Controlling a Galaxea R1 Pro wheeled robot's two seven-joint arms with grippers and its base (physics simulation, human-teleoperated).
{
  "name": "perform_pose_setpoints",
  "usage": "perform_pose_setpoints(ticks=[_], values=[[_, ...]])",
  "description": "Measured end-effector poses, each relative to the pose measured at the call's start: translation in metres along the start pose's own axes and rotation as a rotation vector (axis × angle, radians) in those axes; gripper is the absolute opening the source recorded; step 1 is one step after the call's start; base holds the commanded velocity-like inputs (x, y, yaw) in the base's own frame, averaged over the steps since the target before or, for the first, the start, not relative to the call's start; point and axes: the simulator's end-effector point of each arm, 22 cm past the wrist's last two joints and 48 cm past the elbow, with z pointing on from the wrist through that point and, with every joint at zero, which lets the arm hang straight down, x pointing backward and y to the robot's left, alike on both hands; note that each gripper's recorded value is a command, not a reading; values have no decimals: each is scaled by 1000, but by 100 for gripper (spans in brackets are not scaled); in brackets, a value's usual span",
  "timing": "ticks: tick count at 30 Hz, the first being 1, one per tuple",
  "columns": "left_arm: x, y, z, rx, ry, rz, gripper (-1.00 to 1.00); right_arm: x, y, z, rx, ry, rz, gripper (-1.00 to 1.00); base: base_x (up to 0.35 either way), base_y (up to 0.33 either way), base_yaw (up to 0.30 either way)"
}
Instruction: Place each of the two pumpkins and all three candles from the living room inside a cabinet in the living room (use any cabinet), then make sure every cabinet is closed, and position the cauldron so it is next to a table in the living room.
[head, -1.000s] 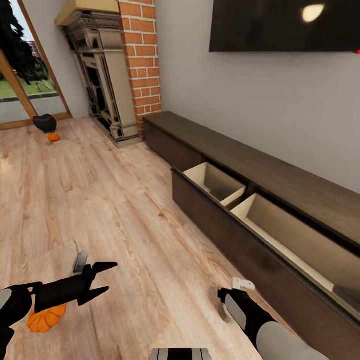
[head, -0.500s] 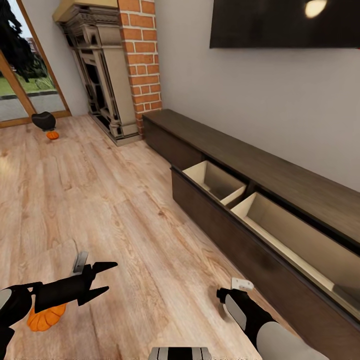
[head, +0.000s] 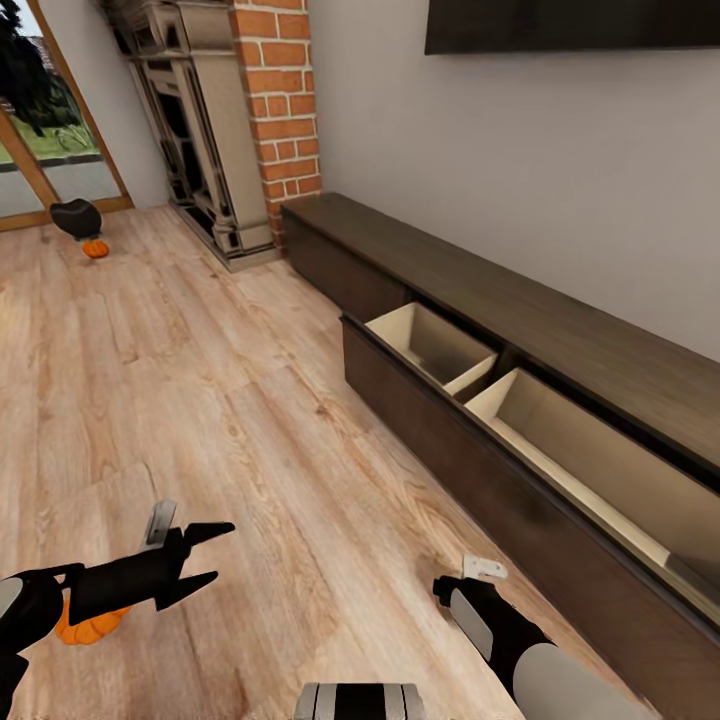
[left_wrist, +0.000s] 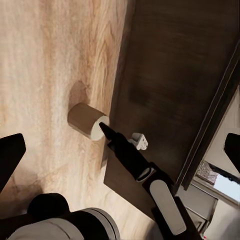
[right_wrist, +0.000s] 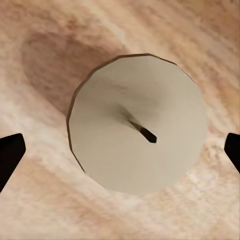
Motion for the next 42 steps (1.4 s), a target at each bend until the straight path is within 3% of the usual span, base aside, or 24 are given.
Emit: perform_pose_setpoints(ticks=[11, 19, 42], values=[[-2, -27, 4, 182, 15, -26, 100, 14, -2, 16, 10, 13, 5, 100, 0, 0, 0], [-12, -50, -14, 313, 16, -10, 100, 22, -3, 21, 14, 28, 2, 100, 0, 0, 0], [-9, -48, -15, 320, 20, -12, 100, 22, -3, 21, 14, 28, 3, 100, 36, -17, 0]])
